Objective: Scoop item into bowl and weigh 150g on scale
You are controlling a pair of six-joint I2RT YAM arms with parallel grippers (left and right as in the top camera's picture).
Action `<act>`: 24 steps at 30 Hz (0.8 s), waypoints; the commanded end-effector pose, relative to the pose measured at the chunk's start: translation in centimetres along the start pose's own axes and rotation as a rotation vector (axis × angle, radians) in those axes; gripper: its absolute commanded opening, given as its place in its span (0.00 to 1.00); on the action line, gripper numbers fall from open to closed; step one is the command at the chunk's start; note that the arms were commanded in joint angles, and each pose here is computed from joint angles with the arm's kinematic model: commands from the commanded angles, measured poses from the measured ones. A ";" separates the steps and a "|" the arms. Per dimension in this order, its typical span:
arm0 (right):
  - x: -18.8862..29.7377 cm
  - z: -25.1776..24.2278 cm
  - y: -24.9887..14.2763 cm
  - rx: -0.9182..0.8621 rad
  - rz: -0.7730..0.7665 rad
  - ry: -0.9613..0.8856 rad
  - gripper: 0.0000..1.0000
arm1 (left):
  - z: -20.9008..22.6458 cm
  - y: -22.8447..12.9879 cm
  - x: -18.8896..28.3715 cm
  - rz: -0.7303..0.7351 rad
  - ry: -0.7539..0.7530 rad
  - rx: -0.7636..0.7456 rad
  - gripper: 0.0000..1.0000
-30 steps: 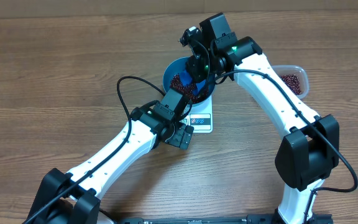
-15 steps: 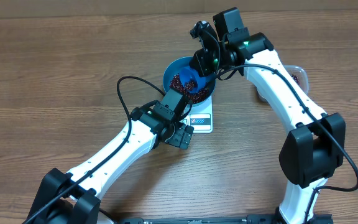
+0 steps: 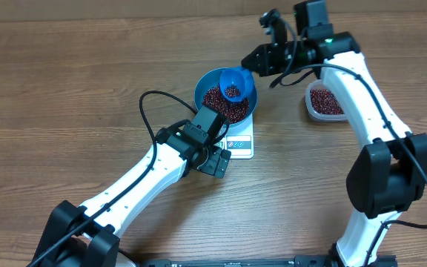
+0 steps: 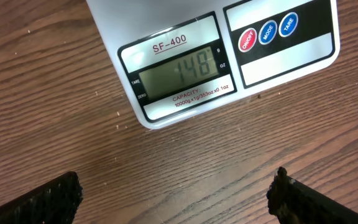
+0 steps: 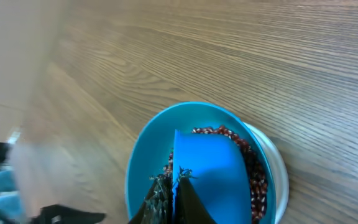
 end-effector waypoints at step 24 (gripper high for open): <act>5.4 3.4 3.9 0.091 -0.146 0.008 0.04 | 0.0 -0.1 0.1 -0.008 0.009 -0.026 1.00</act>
Point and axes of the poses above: each gripper's point midway between its finger pads, its own x axis back along the fingers, its own z axis along the line the jaws close on, y = z × x, the point moved 4 cm from there along x, back along the fingers, and after that the axes turned 3 degrees about x, right-handed, at the moved point
